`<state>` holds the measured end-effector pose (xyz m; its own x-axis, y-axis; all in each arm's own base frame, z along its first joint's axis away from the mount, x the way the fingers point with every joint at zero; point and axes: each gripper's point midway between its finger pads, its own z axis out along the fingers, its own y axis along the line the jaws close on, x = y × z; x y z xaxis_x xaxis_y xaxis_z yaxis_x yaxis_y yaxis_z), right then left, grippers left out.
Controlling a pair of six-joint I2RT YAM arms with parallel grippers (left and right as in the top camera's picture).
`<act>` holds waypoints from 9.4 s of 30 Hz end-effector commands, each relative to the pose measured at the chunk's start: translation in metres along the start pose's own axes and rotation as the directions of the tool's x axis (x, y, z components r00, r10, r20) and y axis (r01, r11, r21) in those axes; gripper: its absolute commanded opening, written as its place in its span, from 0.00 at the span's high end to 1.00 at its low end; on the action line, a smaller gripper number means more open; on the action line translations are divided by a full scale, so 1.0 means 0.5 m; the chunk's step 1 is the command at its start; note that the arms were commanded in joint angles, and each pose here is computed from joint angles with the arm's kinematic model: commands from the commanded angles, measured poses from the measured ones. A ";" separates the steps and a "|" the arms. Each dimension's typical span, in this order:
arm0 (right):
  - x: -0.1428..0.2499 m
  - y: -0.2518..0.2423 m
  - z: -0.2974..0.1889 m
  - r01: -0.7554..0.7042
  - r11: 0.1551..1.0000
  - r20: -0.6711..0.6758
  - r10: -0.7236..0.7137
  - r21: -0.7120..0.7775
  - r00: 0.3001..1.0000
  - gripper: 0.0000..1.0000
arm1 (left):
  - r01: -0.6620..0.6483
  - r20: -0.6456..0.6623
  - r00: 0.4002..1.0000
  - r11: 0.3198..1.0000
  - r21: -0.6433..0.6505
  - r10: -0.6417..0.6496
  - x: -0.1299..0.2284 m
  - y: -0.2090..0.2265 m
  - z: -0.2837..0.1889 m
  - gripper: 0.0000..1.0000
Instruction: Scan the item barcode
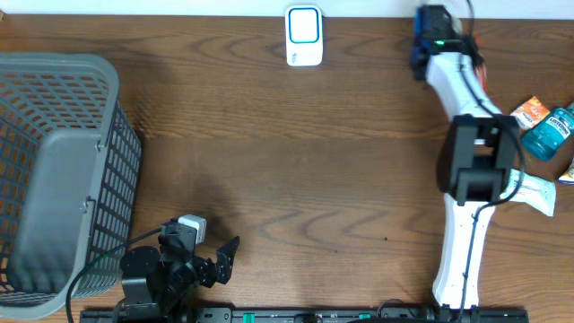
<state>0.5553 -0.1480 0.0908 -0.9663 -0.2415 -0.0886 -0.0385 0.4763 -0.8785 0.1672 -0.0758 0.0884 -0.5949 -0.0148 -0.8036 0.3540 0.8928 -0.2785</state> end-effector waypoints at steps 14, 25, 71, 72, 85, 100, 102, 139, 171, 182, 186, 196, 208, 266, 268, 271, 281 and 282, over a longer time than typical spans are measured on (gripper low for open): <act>0.038 -0.140 -0.040 -0.417 0.841 0.001 0.444 -0.344 0.896 0.01 | 0.003 0.003 1.000 1.000 -0.001 -0.003 -0.002 0.000 -0.002 0.02; 0.124 -0.477 -0.497 -0.422 0.549 0.264 0.781 -0.721 0.565 0.01 | 0.003 0.003 1.000 1.000 -0.001 -0.003 -0.002 0.000 -0.002 0.02; 1.007 -0.460 -0.856 -0.418 0.463 0.528 0.848 -0.782 -0.048 0.01 | 0.003 0.003 1.000 1.000 -0.001 -0.003 -0.002 0.000 -0.002 0.02; 1.002 -0.447 -0.847 -0.412 0.456 0.525 0.849 -0.789 -0.064 0.01 | 0.003 0.003 1.000 1.000 -0.001 -0.003 -0.002 0.000 -0.002 0.02; 0.791 -0.384 -0.748 -0.345 0.450 0.511 0.853 -0.823 -0.106 0.01 | 0.003 0.003 1.000 1.000 -0.001 -0.003 -0.002 0.000 -0.002 0.02; 0.599 -0.255 -0.638 -0.307 0.442 0.493 0.863 -0.843 -0.111 0.01 | 0.003 0.003 1.000 1.000 -0.001 -0.003 -0.002 0.000 -0.002 0.02; 0.575 -0.232 -0.618 -0.308 0.439 0.496 0.858 -0.844 -0.135 0.01 | 0.003 0.003 1.000 1.000 0.000 -0.003 -0.002 -0.001 -0.002 0.02; 0.552 -0.007 -0.384 -0.497 0.360 0.363 0.927 -0.790 0.094 0.01 | 0.003 0.003 1.000 1.000 0.000 -0.003 -0.002 -0.001 -0.002 0.02; 0.553 -0.008 -0.383 -0.497 0.377 0.379 0.920 -0.781 0.103 0.01 | -0.171 0.307 0.937 0.985 -0.022 0.169 -0.153 -0.012 -0.020 0.02; 0.553 -0.008 -0.383 -0.497 0.377 0.379 0.920 -0.781 0.103 0.01 | -0.211 0.502 0.811 0.951 -0.226 0.299 -0.215 0.044 0.000 0.02; 0.553 -0.008 -0.383 -0.497 0.377 0.379 0.920 -0.781 0.103 0.01 | -0.140 0.415 0.871 0.943 -0.303 0.263 -0.176 0.092 0.015 0.02; 0.553 -0.008 -0.383 -0.497 0.377 0.378 0.920 -0.781 0.103 0.01 | -0.117 0.403 0.877 0.930 -0.348 0.261 -0.173 0.110 0.012 0.02; 0.553 -0.008 -0.383 -0.497 0.377 0.378 0.920 -0.781 0.103 0.01 | -0.098 0.407 0.879 0.929 -0.358 0.249 -0.173 0.116 0.010 0.02; 0.514 0.043 -0.476 -0.191 0.394 0.376 0.918 -0.899 0.127 0.01 | -0.044 0.427 0.883 0.939 -0.342 0.196 -0.174 0.120 0.008 0.02; 0.514 0.043 -0.476 -0.191 0.394 0.376 0.918 -0.899 0.127 0.01 | -0.044 0.427 0.883 0.939 -0.342 0.196 -0.174 0.120 0.008 0.02; 0.514 0.043 -0.476 -0.191 0.394 0.376 0.918 -0.899 0.127 0.01 | -0.044 0.426 0.883 0.939 -0.342 0.196 -0.173 0.120 0.008 0.02; 0.506 0.064 -0.512 -0.110 0.395 0.380 0.915 -0.912 0.136 0.01 | -0.044 0.427 0.883 0.939 -0.342 0.196 -0.174 0.120 0.008 0.02; 0.506 0.064 -0.513 -0.108 0.395 0.380 0.915 -0.912 0.137 0.01 | -0.044 0.427 0.883 0.939 -0.342 0.196 -0.174 0.120 0.008 0.02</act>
<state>0.2451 0.0195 0.1609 -0.0685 0.0703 -0.9952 -0.1292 0.9885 0.0787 0.2432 -0.0254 0.1557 -0.0997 -0.0154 -0.9949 0.1284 0.9913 -0.0282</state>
